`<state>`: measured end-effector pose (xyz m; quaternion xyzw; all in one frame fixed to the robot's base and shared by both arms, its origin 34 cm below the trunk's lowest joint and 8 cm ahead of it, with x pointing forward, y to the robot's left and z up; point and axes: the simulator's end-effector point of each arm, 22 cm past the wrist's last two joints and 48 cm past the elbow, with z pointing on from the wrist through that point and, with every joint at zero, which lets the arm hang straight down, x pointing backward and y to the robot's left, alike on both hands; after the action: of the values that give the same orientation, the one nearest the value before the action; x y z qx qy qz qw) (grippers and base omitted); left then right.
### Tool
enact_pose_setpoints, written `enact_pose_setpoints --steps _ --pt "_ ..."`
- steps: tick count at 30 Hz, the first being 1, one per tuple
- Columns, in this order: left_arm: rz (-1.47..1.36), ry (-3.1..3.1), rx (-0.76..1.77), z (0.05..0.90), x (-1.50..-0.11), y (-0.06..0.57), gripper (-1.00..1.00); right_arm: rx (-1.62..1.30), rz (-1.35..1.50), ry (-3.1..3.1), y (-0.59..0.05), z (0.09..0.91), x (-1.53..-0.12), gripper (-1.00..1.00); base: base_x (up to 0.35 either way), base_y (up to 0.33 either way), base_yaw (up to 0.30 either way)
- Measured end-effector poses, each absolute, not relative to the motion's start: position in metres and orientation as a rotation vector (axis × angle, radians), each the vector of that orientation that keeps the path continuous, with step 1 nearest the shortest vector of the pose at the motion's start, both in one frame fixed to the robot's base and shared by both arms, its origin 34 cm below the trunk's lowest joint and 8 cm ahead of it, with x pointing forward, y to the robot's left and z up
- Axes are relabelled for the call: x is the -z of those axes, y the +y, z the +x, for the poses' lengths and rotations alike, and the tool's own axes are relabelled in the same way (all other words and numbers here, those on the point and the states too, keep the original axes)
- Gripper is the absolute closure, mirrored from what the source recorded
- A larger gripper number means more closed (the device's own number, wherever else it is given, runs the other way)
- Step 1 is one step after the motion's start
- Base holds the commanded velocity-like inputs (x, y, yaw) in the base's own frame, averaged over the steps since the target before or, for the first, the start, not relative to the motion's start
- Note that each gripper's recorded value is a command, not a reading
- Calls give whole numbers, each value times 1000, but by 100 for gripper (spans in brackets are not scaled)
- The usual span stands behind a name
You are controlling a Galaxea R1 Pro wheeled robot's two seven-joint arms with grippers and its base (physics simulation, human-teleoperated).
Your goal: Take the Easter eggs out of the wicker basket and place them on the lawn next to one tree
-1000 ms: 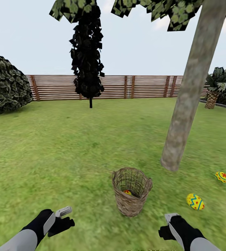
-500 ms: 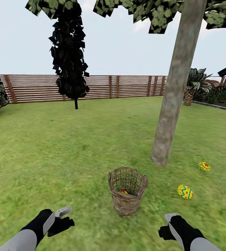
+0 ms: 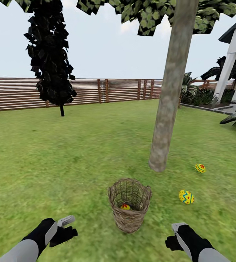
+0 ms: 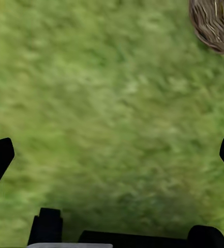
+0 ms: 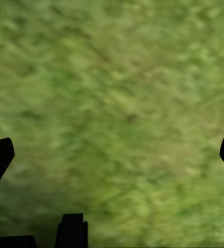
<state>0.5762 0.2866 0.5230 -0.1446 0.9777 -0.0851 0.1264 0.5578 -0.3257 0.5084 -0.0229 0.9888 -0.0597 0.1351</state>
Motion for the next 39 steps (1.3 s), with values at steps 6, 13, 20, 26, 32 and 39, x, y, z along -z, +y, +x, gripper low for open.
enact_pose_setpoints --steps 6,13,20,26,32,39 --pt "-417 2849 249 576 -523 285 -100 174 -68 2864 -326 558 -508 -100 49 324 -187" --pt "-418 2848 248 576 -523 285 -100 172 -69 2865 -325 558 -508 -100 2 335 -11" --pt "-417 2849 247 576 -523 285 -100 172 -70 2865 -325 558 -508 -100 0 336 -18" --pt "-417 2848 247 576 -523 285 -100 171 -67 2868 -325 557 -507 -100 0 336 -237" --pt "-417 2847 245 576 -523 285 -100 171 -67 2868 -325 557 -507 -100 0 335 -285" --pt "-416 2839 242 578 -523 286 -100 173 -66 2868 -326 557 -507 -100 0 336 -287"
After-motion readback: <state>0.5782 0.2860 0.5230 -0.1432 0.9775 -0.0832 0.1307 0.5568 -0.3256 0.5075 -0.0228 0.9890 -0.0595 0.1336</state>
